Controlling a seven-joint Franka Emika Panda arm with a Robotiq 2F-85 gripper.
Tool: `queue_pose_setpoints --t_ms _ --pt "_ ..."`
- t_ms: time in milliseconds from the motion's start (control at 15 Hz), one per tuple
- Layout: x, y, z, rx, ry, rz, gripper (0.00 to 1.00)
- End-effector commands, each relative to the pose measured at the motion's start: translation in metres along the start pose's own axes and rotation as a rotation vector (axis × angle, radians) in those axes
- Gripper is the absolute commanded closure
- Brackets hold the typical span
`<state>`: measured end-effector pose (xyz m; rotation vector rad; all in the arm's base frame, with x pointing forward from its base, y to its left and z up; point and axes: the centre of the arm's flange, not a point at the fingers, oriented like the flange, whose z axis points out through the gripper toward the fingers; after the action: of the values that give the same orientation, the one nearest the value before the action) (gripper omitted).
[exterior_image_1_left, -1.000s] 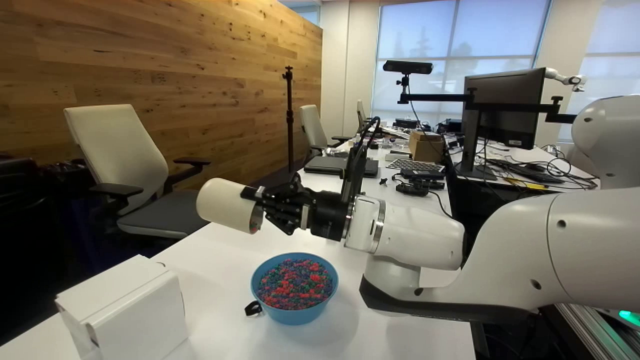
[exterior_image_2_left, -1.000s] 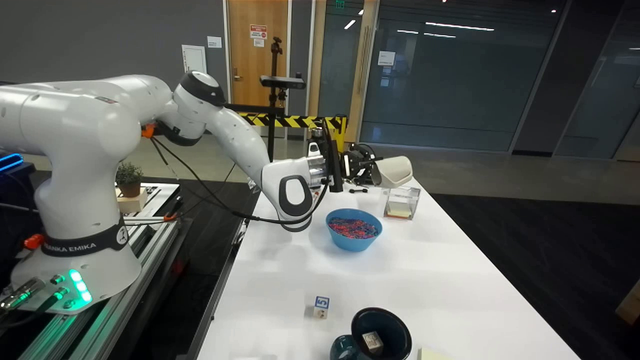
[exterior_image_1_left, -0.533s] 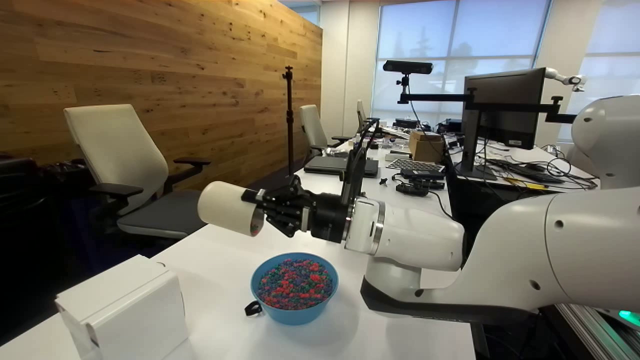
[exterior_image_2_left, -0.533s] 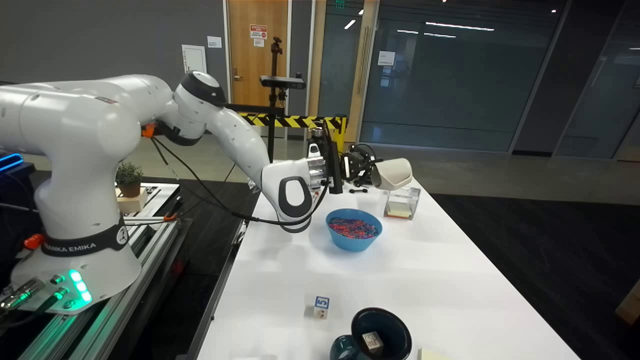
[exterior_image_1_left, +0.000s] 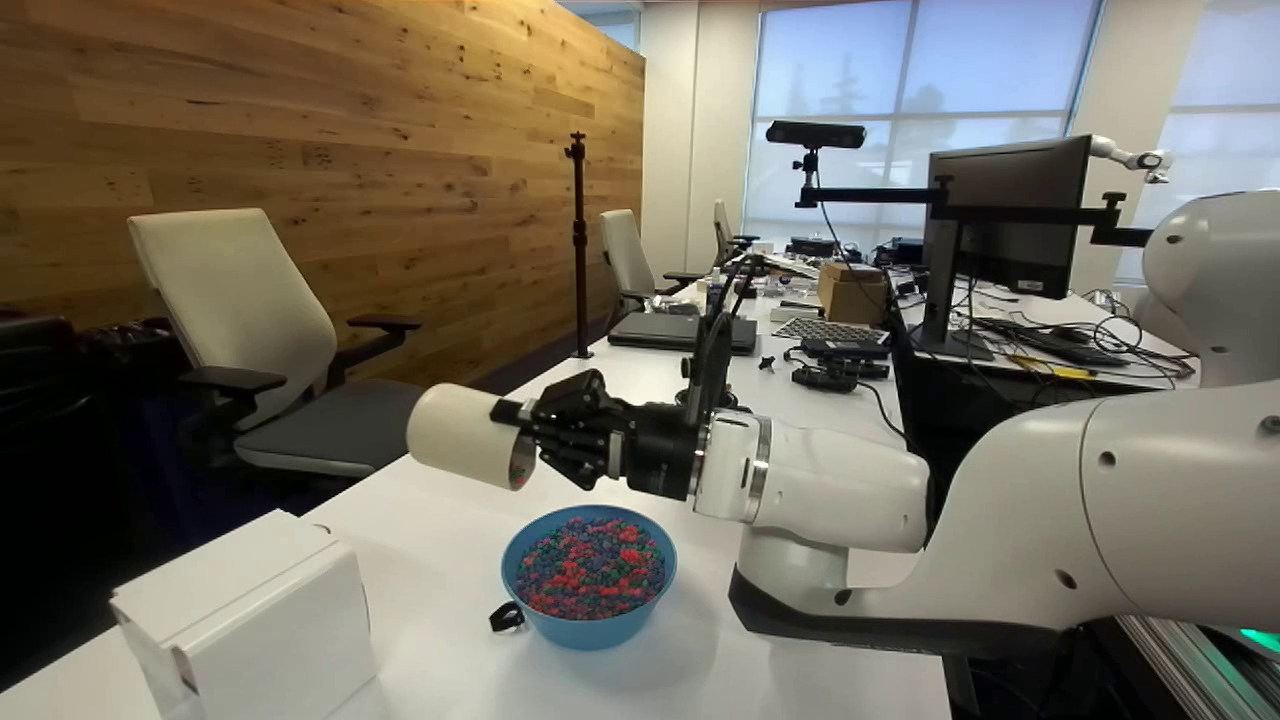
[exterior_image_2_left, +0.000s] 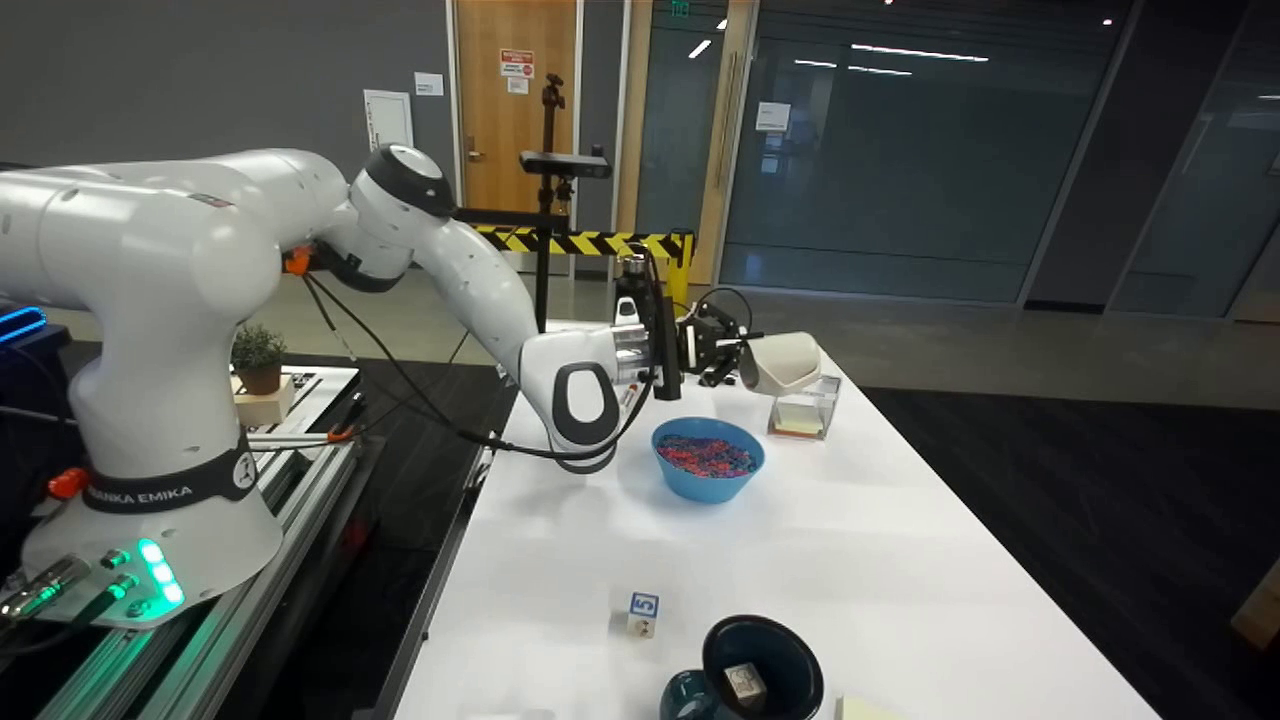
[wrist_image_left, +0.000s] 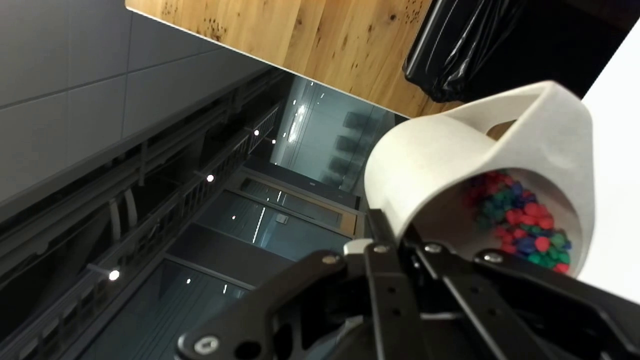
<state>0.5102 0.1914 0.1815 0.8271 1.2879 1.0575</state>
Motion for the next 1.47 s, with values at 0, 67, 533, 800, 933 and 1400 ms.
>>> queue_pose_setpoints --t_ms 0,67,533,800,933,1400 --pt "-0.001 0.006 0.002 -0.066 -0.019 -0.032 0.99" --pt "-0.001 0.006 0.002 -0.072 -0.023 -0.035 0.99" --pt "-0.005 0.011 0.005 -0.092 -0.043 -0.063 0.99" --pt "-0.008 0.016 0.006 -0.115 -0.063 -0.072 0.99" --pt "-0.009 0.018 0.007 -0.123 -0.070 -0.072 0.99" --pt "-0.010 0.022 0.009 -0.137 -0.080 -0.069 0.99"
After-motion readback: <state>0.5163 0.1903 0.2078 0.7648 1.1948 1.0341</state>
